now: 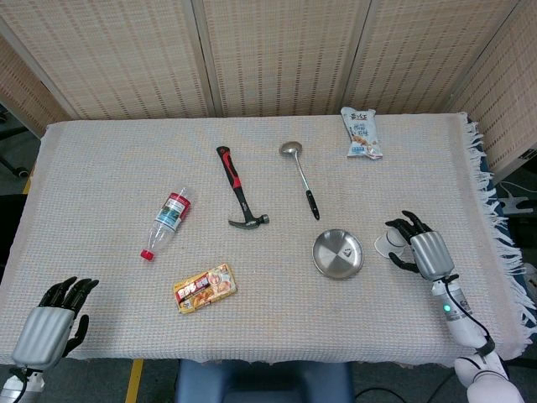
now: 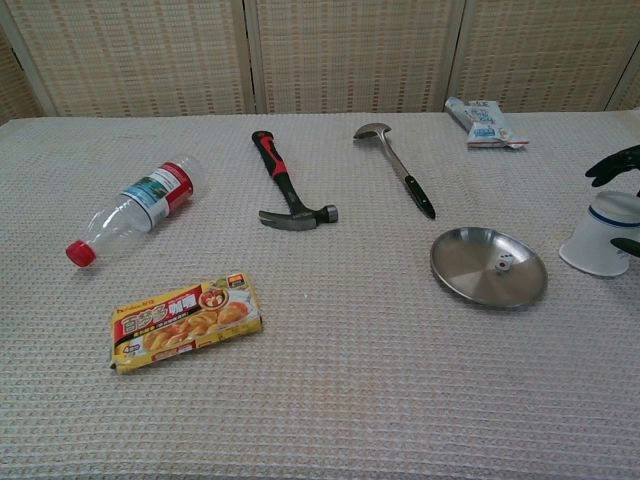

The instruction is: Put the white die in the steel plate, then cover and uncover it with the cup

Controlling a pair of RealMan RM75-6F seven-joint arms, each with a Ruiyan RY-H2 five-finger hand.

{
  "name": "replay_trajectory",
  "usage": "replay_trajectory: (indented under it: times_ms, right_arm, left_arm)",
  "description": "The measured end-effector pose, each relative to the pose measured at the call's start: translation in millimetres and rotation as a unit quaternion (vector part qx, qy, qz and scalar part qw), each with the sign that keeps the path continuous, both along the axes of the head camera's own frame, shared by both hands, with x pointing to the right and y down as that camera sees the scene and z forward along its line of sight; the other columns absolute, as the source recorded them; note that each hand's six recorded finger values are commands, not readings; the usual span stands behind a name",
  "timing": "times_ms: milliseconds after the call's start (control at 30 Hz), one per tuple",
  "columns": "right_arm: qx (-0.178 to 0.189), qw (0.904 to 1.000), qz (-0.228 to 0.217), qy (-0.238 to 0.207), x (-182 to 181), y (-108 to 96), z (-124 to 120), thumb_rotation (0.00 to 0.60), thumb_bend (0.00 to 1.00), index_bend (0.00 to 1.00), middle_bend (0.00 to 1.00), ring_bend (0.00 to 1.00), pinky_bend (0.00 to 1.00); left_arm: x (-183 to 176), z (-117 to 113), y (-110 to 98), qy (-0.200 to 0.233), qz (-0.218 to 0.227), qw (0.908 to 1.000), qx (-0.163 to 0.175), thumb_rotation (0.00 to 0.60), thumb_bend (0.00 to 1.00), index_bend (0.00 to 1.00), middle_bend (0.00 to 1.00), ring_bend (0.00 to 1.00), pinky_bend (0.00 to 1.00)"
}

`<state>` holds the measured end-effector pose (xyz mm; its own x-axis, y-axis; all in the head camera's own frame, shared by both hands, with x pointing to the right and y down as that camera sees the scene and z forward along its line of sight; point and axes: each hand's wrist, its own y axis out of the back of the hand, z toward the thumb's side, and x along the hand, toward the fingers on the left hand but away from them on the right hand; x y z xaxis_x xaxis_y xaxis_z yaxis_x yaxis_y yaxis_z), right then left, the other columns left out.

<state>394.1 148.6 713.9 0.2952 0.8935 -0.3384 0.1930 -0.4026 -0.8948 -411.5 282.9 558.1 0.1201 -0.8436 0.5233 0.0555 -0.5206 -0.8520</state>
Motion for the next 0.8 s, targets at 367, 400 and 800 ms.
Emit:
replay_trajectory:
  times_ms: [367, 400, 800]
  right_arm:
    - [0.005, 0.9993, -0.018, -0.032, 2.0, 7.7, -28.3, 0.6, 0.06, 0.0, 0.0, 0.0, 0.01]
    - [0.005, 0.9992, -0.017, -0.035, 1.0, 10.0, -33.0, 0.6, 0.06, 0.0, 0.0, 0.0, 0.01]
    - [-0.007, 0.9967, 0.002, 0.08, -24.6, 46.6, -90.2, 0.6, 0.03, 0.0, 0.0, 0.0, 0.0]
  left_arm:
    - [-1.0, 0.6, -0.4, 0.0, -0.002, 1.0, -0.001, 0.6, 0.58, 0.14, 0.15, 0.1, 0.18]
    - [-1.2, 0.8, -0.4, 0.0, -0.002, 1.0, -0.001, 0.6, 0.58, 0.14, 0.15, 0.1, 0.18]
    - [0.1, 8.8, 2.4, -0.005, 0.004, 0.9998, -0.017, 0.6, 0.58, 0.14, 0.15, 0.1, 0.18]
